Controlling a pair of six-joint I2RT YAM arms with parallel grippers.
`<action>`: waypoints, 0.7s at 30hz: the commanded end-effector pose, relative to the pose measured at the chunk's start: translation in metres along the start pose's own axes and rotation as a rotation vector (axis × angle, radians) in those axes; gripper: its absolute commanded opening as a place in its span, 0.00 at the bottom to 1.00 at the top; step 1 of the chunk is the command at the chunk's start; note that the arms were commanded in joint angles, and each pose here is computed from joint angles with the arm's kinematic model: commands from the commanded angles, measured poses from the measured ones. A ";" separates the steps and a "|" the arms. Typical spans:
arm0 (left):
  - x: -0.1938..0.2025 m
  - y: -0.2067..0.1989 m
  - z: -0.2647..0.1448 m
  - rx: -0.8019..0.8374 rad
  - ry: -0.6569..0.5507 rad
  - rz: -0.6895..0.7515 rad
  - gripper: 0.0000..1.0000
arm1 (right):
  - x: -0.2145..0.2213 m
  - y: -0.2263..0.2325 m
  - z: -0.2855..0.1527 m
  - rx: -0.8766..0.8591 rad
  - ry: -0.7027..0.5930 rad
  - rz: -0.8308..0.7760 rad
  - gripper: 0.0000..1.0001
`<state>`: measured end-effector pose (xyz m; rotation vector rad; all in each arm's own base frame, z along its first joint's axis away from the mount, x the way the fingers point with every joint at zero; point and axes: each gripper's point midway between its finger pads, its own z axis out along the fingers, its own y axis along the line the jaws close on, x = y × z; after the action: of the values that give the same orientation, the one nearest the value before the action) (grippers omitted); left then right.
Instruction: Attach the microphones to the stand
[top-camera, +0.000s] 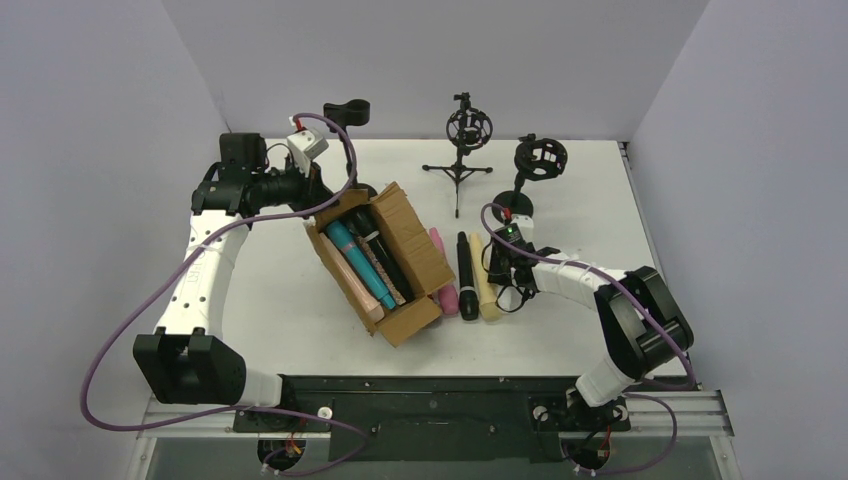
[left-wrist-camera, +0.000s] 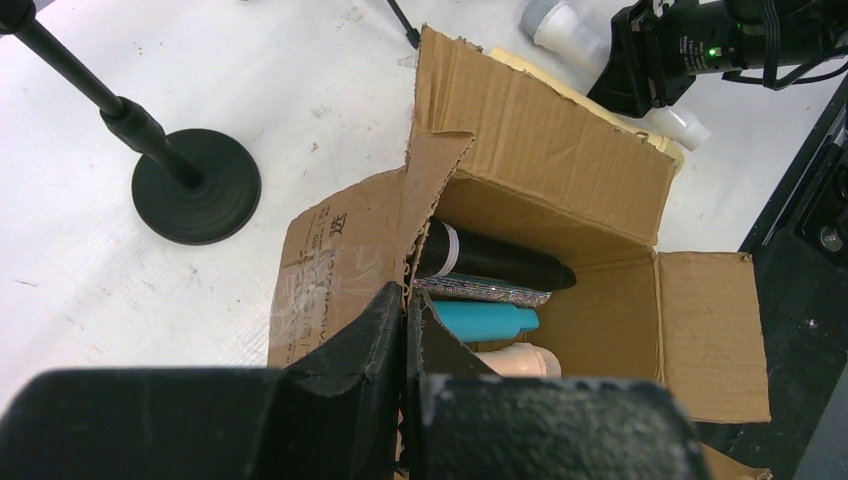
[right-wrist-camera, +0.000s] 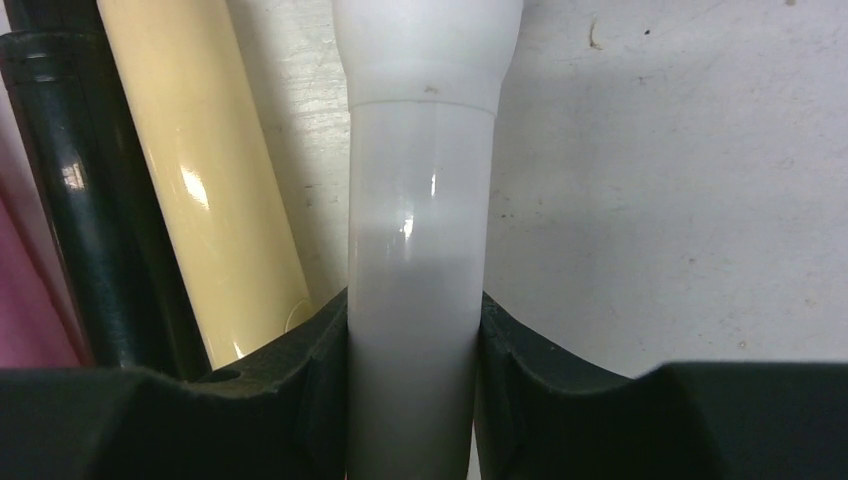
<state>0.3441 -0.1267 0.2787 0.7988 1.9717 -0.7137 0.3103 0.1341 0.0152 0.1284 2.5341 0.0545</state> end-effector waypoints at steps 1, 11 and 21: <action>-0.036 -0.017 -0.013 0.032 -0.085 0.076 0.00 | -0.012 0.018 -0.002 -0.071 -0.021 0.023 0.39; -0.047 -0.018 -0.015 0.043 -0.081 0.103 0.00 | -0.012 0.006 -0.007 -0.013 0.007 0.000 0.48; -0.037 -0.016 -0.011 0.057 -0.041 0.101 0.00 | -0.036 0.018 -0.045 -0.109 -0.072 0.026 0.46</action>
<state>0.3401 -0.1322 0.2934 0.8561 1.9664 -0.7288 0.3044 0.1424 0.0297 0.1107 2.5569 0.1287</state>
